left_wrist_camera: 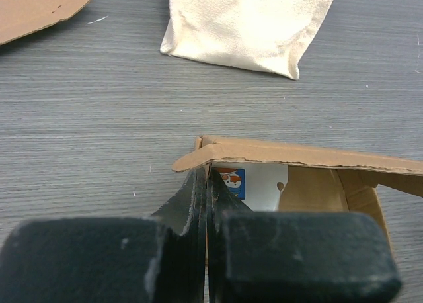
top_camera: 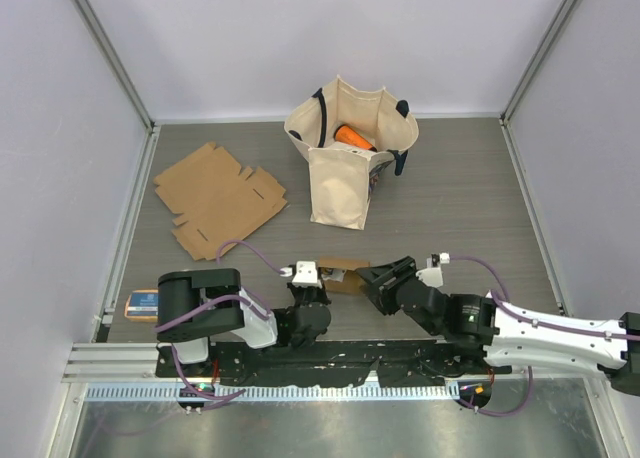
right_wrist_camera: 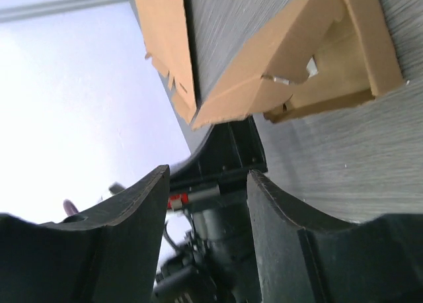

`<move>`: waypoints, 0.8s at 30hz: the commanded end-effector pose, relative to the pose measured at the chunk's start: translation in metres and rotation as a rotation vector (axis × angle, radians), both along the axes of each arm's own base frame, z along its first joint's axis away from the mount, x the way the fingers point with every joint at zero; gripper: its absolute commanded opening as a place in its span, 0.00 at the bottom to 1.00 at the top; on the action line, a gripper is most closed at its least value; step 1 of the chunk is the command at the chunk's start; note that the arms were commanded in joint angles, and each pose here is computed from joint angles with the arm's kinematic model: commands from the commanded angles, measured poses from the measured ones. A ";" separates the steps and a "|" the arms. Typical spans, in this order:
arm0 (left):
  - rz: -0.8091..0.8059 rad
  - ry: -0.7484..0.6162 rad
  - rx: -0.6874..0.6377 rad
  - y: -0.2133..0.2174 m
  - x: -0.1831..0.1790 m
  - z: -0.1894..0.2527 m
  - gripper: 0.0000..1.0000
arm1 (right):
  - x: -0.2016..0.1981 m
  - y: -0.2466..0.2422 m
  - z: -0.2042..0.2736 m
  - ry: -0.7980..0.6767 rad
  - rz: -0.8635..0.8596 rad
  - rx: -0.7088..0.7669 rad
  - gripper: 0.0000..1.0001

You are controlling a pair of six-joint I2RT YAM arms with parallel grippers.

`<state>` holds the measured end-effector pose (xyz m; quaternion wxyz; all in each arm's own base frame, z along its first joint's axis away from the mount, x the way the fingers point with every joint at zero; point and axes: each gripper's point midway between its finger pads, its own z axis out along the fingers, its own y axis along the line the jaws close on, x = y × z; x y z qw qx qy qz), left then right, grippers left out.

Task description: Fold the paper box

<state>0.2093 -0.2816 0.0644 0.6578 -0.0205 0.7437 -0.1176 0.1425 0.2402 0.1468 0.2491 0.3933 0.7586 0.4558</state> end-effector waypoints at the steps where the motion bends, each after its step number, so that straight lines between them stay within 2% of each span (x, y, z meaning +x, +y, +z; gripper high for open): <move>1: 0.043 -0.028 -0.022 0.001 0.001 0.009 0.00 | 0.029 -0.001 0.008 0.054 -0.176 0.137 0.54; 9: 0.041 -0.031 -0.017 0.000 0.000 0.008 0.00 | 0.054 0.009 -0.005 0.090 -0.206 0.177 0.48; 15: 0.030 -0.030 -0.024 -0.001 -0.001 0.010 0.00 | 0.058 0.020 -0.020 0.131 -0.192 0.210 0.34; 16: 0.020 -0.027 -0.026 -0.002 -0.002 0.009 0.00 | 0.056 0.019 -0.025 0.141 -0.189 0.207 0.29; 18: 0.015 -0.023 -0.047 -0.002 -0.003 0.010 0.00 | 0.055 0.017 -0.029 0.151 -0.198 0.222 0.24; 21: -0.036 -0.003 -0.073 -0.006 -0.007 0.009 0.14 | 0.054 0.010 -0.038 0.155 -0.218 0.217 0.19; 22: -0.053 0.003 -0.106 -0.008 -0.009 0.013 0.25 | 0.053 0.007 -0.042 0.159 -0.220 0.210 0.18; 24: -0.109 0.023 -0.121 -0.010 -0.015 0.012 0.34 | 0.051 0.005 -0.046 0.168 -0.224 0.209 0.17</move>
